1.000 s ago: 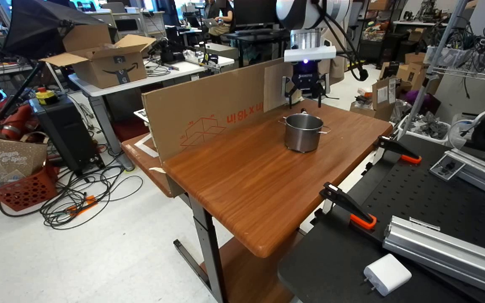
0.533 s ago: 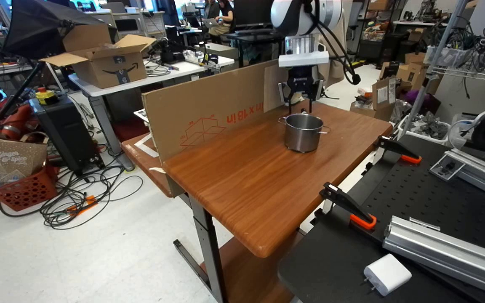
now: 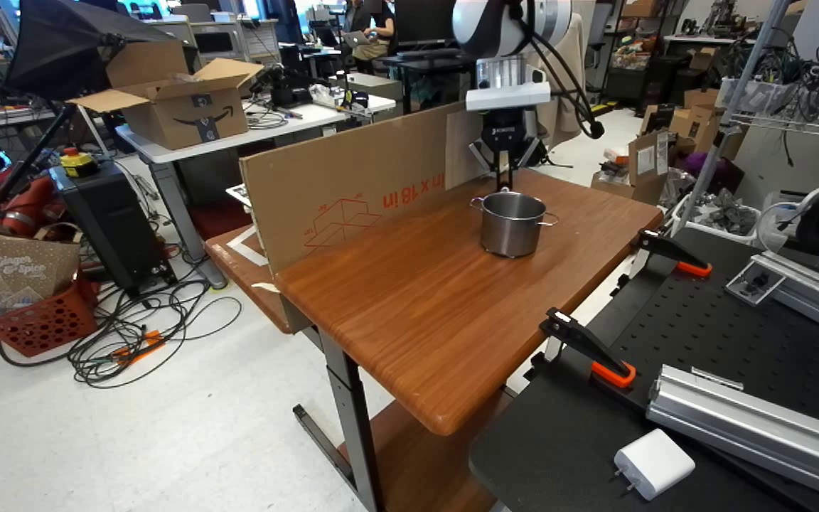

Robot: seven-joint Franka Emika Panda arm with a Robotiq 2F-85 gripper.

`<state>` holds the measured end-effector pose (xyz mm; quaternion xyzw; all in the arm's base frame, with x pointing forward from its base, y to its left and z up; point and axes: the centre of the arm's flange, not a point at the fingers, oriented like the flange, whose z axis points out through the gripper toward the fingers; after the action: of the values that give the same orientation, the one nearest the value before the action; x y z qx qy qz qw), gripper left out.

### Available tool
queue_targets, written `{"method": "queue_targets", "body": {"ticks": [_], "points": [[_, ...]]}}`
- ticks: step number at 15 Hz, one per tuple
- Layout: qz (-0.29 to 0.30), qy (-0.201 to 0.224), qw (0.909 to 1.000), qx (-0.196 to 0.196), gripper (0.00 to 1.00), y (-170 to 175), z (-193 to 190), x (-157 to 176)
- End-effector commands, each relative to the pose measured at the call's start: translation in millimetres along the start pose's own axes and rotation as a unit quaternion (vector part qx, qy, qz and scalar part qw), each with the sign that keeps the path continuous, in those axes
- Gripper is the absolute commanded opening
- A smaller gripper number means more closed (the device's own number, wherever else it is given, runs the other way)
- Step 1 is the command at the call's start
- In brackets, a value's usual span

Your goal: Pick up the marker and put it in the bowl

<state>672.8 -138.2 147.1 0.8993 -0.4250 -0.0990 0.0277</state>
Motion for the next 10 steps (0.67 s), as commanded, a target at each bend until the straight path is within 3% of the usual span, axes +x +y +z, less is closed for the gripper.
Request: {"method": "queue_targets", "body": {"ticks": [1,10], "points": [[0.003,0.004,0.9999,-0.016,0.05,0.5,-4.1,5.5],[0.013,0.047,0.9988,0.01,0.05,24.0,-52.8,-8.5]]}}
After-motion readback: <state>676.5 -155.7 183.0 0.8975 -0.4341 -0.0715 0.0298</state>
